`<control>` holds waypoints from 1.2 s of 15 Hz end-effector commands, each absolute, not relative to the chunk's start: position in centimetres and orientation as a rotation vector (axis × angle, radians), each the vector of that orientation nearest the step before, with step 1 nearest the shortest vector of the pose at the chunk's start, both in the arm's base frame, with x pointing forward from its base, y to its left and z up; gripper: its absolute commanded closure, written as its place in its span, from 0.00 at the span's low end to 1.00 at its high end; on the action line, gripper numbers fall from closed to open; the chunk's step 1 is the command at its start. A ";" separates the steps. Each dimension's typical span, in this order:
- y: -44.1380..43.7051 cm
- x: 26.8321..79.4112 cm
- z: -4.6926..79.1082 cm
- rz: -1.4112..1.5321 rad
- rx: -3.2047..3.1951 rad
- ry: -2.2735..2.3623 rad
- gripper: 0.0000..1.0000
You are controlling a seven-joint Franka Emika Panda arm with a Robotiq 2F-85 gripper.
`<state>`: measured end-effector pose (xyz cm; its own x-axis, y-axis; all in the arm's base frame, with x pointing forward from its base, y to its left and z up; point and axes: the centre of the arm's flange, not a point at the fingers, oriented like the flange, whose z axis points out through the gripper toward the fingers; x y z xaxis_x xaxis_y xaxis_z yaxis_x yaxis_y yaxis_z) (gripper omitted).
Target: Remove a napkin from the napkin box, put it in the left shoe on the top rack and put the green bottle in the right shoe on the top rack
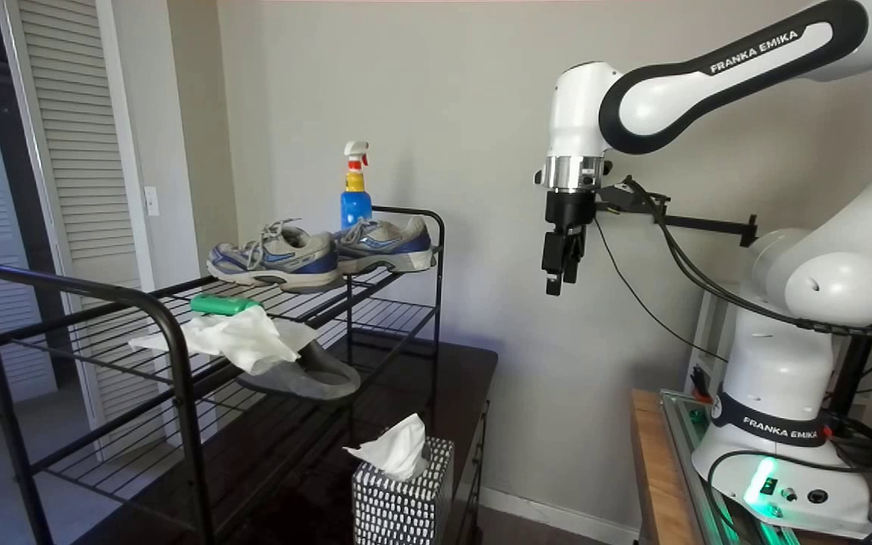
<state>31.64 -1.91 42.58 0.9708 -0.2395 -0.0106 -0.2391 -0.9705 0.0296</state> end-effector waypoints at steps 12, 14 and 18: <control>-0.5 31.9 43.0 0.037 3.083 -0.313 0.00; 3.2 32.2 43.3 0.101 3.077 -0.161 0.00; 10.3 32.8 43.8 0.234 3.076 0.123 0.00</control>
